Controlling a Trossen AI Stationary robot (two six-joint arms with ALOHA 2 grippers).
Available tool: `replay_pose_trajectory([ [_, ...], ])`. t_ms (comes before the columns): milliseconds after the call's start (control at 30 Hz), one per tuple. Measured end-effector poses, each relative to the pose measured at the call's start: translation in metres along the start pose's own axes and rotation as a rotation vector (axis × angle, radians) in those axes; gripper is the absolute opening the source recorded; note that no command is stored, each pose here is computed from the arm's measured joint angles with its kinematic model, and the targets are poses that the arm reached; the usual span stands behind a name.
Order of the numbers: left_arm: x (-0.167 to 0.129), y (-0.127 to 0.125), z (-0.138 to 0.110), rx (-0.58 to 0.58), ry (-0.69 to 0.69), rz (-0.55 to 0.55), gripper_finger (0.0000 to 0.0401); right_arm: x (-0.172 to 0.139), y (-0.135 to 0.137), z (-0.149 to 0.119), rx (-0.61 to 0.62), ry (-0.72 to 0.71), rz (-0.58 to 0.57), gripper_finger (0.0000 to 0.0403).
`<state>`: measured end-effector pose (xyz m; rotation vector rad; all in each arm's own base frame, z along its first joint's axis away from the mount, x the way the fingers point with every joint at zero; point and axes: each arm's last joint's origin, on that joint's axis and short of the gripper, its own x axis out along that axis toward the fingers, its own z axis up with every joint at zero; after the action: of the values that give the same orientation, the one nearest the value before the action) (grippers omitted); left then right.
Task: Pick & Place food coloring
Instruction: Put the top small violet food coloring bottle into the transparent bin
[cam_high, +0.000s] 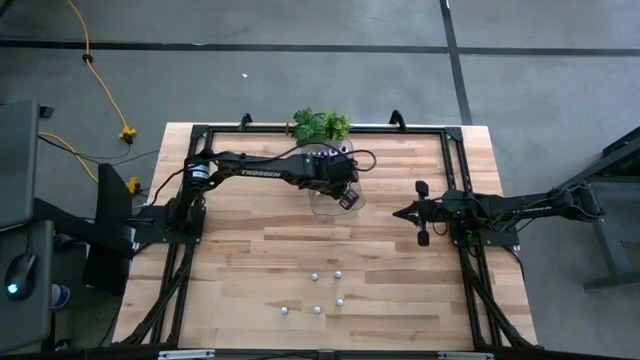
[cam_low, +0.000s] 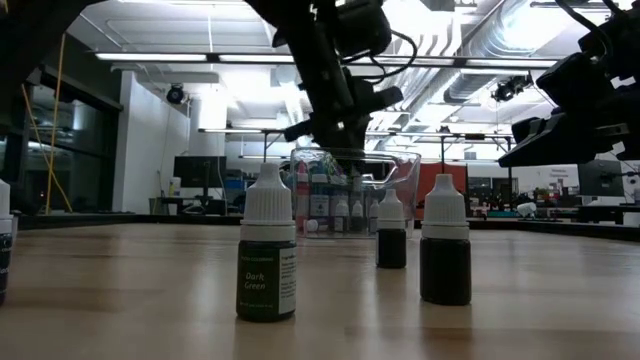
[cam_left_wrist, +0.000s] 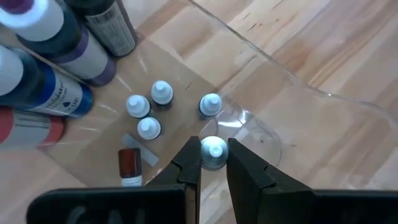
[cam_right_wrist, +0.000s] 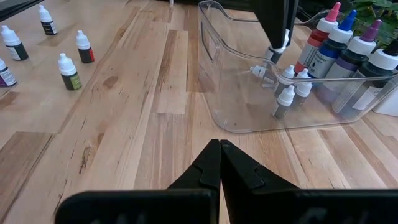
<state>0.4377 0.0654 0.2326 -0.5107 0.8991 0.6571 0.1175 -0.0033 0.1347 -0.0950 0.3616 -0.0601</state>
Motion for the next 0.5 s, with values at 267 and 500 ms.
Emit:
replay_pose_trajectory([
  [267,0.013,0.008,-0.008,-0.033,-0.026,0.054,0.0041,0.0,0.0,0.0,0.0,0.0,0.0,0.0],
  [500,0.02,0.01,-0.01,-0.039,-0.037,0.051,0.0041,0.0,0.0,0.0,0.0,0.001,0.0,0.0],
])
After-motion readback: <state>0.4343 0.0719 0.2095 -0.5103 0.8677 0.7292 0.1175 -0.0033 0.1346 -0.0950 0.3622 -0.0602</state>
